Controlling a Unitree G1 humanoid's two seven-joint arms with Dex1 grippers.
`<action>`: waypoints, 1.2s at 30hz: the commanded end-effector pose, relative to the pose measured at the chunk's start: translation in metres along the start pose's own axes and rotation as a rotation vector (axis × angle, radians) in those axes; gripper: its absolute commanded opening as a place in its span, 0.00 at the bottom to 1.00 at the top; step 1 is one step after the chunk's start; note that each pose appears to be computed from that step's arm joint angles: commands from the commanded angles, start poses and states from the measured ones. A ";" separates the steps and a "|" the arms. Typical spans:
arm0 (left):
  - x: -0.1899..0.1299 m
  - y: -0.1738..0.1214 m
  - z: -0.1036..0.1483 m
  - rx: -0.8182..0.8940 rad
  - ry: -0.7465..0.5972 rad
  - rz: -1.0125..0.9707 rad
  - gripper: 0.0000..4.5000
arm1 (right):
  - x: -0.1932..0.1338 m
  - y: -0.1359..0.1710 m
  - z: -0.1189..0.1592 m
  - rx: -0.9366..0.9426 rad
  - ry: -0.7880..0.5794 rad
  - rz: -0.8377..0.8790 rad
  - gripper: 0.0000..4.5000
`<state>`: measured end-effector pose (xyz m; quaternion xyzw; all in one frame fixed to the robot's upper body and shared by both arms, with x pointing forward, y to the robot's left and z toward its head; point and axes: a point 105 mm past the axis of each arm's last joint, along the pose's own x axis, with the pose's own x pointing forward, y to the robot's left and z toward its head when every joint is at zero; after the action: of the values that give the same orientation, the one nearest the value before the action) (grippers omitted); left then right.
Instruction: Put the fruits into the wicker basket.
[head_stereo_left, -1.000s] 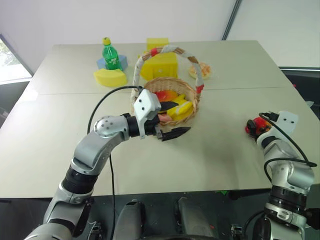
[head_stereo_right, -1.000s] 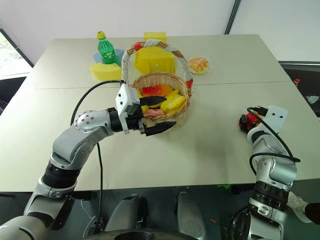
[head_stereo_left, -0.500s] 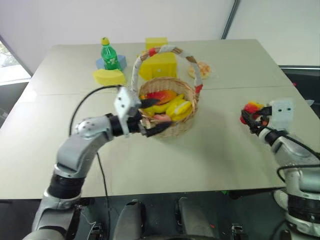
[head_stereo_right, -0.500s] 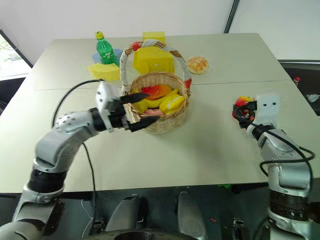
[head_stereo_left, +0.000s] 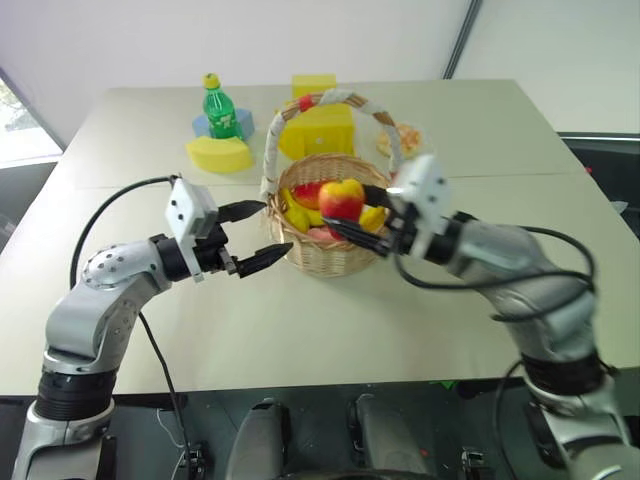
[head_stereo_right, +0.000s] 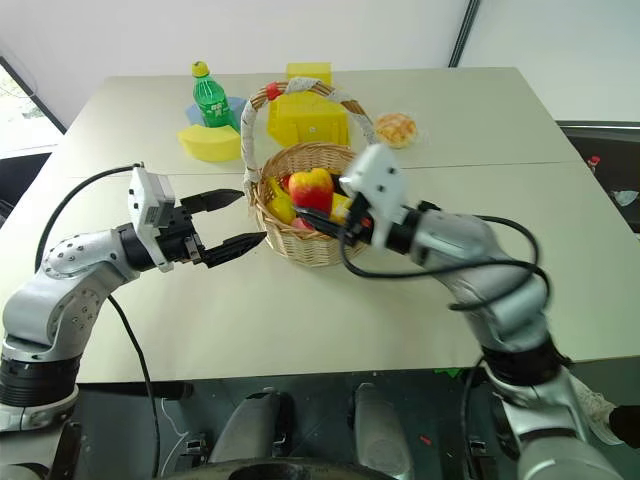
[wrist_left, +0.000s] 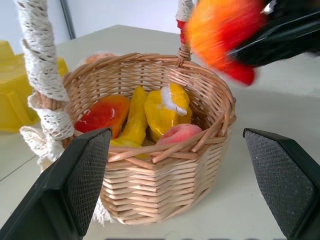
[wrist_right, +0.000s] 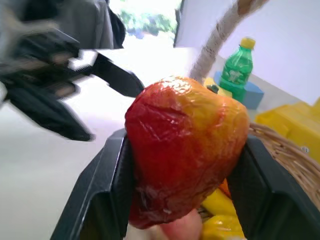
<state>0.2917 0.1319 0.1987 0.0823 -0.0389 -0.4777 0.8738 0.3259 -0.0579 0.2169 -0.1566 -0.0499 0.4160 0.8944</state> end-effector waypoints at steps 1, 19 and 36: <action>0.001 -0.007 0.013 0.033 -0.044 0.005 1.00 | 0.013 -0.019 0.004 -0.009 0.002 -0.115 0.51; 0.009 -0.015 0.010 -0.023 -0.070 -0.011 1.00 | -0.080 -0.003 0.009 0.114 -0.117 -0.004 0.99; 0.022 -0.023 0.013 -0.033 -0.099 -0.057 1.00 | -0.036 -0.079 -0.028 0.218 -0.187 -0.442 0.70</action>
<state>0.2879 0.1028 0.1973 0.0372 -0.0487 -0.5013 0.8631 0.3691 -0.1373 0.1984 -0.0062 -0.0814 0.2312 0.9695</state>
